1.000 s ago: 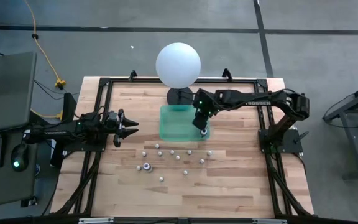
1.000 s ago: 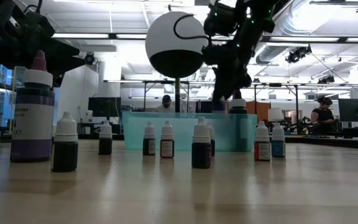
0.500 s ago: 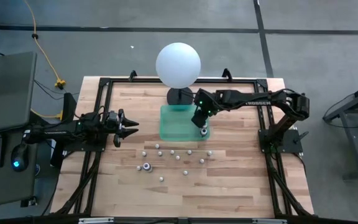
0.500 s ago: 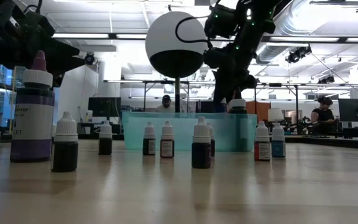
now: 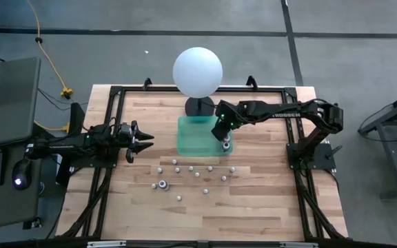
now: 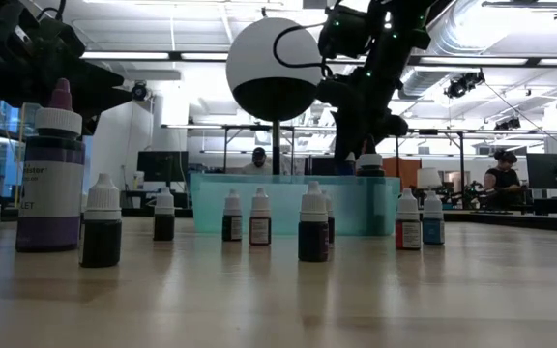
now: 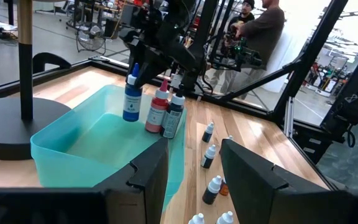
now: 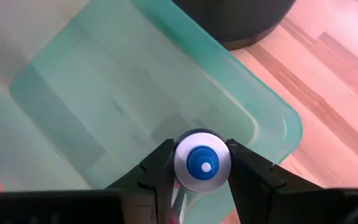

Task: Pick & Place food coloring
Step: Put the large blue food coloring bottle into the bin

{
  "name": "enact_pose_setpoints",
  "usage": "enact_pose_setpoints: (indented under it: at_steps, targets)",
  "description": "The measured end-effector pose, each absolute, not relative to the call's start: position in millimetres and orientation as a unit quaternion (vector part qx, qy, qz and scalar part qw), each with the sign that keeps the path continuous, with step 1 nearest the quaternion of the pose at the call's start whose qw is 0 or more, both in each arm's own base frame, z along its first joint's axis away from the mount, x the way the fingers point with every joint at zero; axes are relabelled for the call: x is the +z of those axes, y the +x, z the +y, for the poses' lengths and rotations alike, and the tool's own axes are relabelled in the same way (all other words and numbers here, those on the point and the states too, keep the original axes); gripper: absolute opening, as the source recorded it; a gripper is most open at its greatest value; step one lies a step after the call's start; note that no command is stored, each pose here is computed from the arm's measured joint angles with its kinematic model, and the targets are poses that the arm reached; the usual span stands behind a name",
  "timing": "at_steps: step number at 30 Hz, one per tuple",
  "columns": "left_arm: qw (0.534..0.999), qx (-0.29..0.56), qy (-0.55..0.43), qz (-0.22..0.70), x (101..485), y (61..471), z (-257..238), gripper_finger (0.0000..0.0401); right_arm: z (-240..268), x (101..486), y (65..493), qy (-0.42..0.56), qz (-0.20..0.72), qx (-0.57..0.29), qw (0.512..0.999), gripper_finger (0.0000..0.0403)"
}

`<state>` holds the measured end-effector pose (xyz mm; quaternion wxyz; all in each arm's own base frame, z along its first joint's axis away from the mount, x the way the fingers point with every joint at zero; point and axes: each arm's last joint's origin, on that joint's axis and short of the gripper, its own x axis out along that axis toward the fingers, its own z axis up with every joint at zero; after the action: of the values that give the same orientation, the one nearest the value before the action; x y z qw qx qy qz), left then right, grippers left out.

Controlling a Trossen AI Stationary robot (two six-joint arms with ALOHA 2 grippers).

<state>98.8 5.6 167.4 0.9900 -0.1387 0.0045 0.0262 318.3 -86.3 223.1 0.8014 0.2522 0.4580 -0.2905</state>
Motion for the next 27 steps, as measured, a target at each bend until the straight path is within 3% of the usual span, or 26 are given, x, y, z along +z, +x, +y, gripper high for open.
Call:
enact_pose_setpoints:
  at_steps: [14, 27]
  targets:
    - [0.990, 0.026, -0.139, 0.004, 167, 99, 6, 0.0147, -72, 222, 320, 0.270, 0.444, -0.331, 0.788, 0.0121]
    - [0.990, 0.026, -0.139, 0.004, 167, 99, 6, 0.0147, -70, 199, 314, 0.304, 0.425, -0.334, 0.784, 0.0121]
